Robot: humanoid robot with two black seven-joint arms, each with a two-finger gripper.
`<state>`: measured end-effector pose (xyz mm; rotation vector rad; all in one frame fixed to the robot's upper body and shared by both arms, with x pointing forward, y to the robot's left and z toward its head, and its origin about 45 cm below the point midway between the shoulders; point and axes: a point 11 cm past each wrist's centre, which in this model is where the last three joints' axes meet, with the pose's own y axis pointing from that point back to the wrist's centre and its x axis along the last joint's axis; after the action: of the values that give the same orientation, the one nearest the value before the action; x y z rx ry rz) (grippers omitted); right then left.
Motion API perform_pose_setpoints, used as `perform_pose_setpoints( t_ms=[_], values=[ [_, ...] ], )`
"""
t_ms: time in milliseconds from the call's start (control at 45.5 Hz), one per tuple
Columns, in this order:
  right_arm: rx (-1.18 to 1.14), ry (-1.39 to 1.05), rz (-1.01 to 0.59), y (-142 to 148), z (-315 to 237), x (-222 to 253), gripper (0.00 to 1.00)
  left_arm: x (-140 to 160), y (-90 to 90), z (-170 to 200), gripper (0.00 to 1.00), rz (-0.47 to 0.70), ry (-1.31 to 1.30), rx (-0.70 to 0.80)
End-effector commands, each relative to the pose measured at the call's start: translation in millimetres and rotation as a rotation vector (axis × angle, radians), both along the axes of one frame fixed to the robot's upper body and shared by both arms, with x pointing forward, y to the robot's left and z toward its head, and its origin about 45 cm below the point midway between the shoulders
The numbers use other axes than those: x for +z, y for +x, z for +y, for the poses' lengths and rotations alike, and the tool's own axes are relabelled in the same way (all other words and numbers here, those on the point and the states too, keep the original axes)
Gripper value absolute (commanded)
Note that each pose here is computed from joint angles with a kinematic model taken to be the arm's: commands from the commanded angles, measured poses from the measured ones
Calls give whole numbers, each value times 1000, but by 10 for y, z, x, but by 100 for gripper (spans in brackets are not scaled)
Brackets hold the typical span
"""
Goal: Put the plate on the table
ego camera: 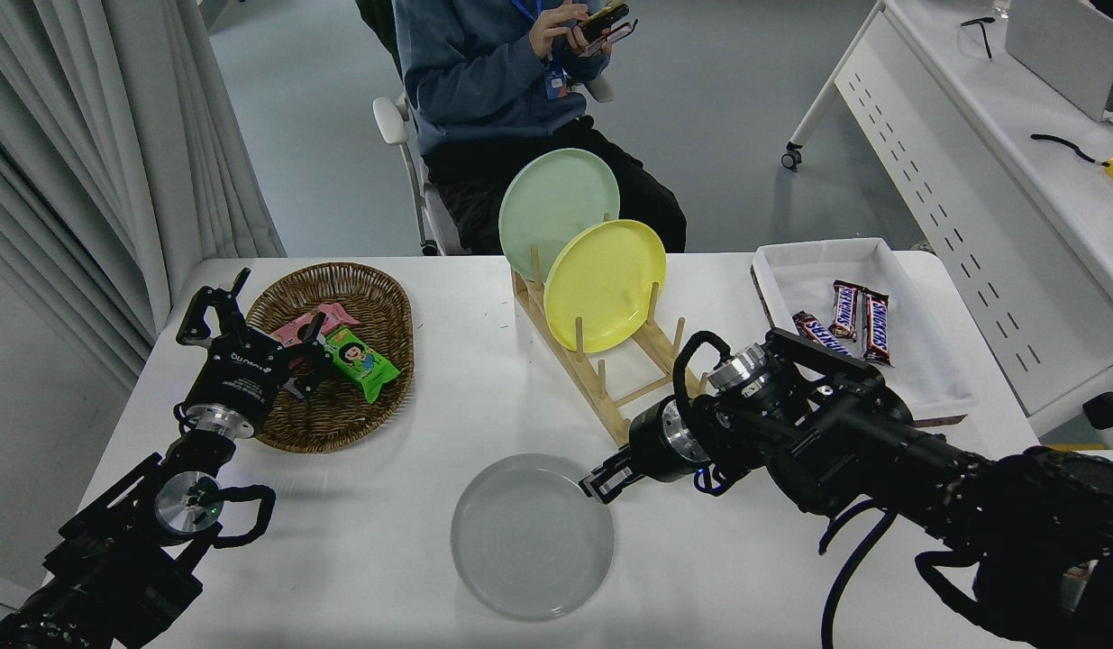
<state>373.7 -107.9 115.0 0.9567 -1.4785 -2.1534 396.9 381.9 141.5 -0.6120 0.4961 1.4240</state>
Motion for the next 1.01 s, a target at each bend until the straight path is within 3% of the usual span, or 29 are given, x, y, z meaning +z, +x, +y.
perform_pose_setpoints(
  t_ms=[0,176,440,593,835,989],
  values=[
    [48,1,-24,-22,96,61,100,1,0,-1,100,0,0,0],
    [74,-16,-69,19,95,82,100,-2,-1,2,100,1,0,1],
    [164,217,-512,372,323,348,100,1,0,-1,100,0,0,0],
    [138,183,-714,528,290,431,100,3,1,1,100,-1,-1,1],
    [177,195,-885,605,339,577,100,-2,-1,2,100,1,0,1],
    [260,241,-930,502,509,645,100,1,0,-1,100,0,0,0]
  ],
)
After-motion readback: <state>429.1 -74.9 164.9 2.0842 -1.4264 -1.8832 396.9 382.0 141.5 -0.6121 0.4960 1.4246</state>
